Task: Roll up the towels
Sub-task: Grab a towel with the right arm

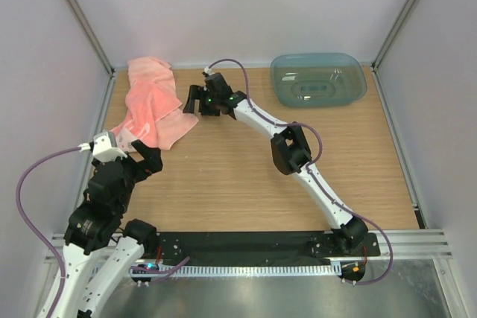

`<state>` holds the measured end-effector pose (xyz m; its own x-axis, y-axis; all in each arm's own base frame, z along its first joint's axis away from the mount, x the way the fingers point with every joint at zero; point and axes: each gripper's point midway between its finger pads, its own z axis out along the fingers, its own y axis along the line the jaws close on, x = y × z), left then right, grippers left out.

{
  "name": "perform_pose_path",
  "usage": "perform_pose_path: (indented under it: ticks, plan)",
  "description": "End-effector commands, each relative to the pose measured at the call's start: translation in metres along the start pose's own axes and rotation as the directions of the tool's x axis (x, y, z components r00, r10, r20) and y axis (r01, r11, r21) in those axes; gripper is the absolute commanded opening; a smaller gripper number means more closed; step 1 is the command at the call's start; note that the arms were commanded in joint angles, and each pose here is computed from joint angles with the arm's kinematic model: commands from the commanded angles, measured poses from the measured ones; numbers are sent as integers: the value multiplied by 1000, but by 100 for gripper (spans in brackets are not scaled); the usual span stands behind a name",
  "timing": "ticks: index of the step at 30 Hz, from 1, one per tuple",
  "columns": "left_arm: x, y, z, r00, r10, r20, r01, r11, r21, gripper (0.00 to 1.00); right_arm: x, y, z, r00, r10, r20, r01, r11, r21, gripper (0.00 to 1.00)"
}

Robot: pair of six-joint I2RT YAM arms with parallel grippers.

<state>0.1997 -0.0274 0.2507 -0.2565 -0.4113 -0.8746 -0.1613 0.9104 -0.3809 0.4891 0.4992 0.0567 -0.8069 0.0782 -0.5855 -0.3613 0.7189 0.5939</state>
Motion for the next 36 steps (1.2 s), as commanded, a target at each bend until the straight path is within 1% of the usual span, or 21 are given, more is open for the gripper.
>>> perform_pose_path:
  ticks: [1,4,10,13,14,15,16,17,19,20,22,23,26,27,29,30,32,33,34,35,36]
  plan:
    - [-4,-3,-1,1000,-16,15,15,1000,14,100,-19,24,3,996,62,69,-57,996,-68,89]
    - [-4,-4,0,1000,-15,12,15,1000,18,100,-13,28,11,995,73,67,-67,994,-88,88]
    - [-4,-5,0,1000,-14,8,14,1000,23,100,1,43,19,994,102,36,-97,985,-141,74]
    - [-4,-6,-1,1000,-13,10,13,1000,26,100,7,48,18,994,106,16,-102,983,-154,59]
    - [-4,-6,-1,1000,-13,10,13,1000,26,100,9,50,18,994,106,10,-103,982,-156,49]
    - [-4,-6,-1,1000,-14,12,13,1000,25,100,9,50,16,994,106,4,-104,982,-159,44]
    - [-5,-5,-1,1000,-15,15,15,1000,23,100,7,55,13,995,104,5,-101,981,-166,40]
    - [-5,-5,-1,1000,-14,15,14,1000,23,100,10,51,13,995,104,-5,-104,982,-156,34]
    - [-6,-4,-1,1000,-14,20,14,1000,21,100,8,57,5,996,91,-9,-92,983,-158,25]
    - [-5,-4,-2,1000,-14,20,14,1000,19,100,6,59,1,996,88,-7,-88,983,-160,16]
    - [-6,-4,-2,1000,-15,22,15,1000,19,100,3,61,-7,998,67,-7,-67,986,-155,5]
    - [-6,-4,-1,1000,-13,21,12,1000,16,100,-8,71,-21,998,56,8,-54,985,-163,1]
    - [-6,-2,-1,1000,-12,23,12,1000,10,100,-23,75,-46,1000,4,19,-1,991,-137,1]
    - [-7,-2,-1,1000,-10,22,10,1000,8,100,-42,90,-71,998,-15,54,23,989,-146,1]
    - [-6,-1,-1,1000,-3,17,3,1000,3,100,-51,77,-98,998,-40,53,45,995,-90,1]
    - [-6,-1,-1,1000,-1,15,1,1000,-1,100,-60,86,-136,996,-51,71,57,995,-84,1]
    - [-3,0,1,1000,4,2,-4,1000,-10,100,-69,82,-173,989,-81,122,87,995,-46,1]
    - [-1,0,3,1000,12,-10,-12,1000,-19,100,-92,106,-232,971,-102,215,120,990,-71,1]
    - [1,0,5,1000,17,-23,-18,1000,-20,100,-67,82,-234,981,-100,167,105,994,-22,1]
    - [4,-1,7,999,23,-41,-24,999,-22,100,-65,77,-252,977,-115,178,116,993,9,1]
    - [13,-4,15,995,42,-92,-45,998,-33,100,-66,83,-282,970,-128,204,129,992,10,1]
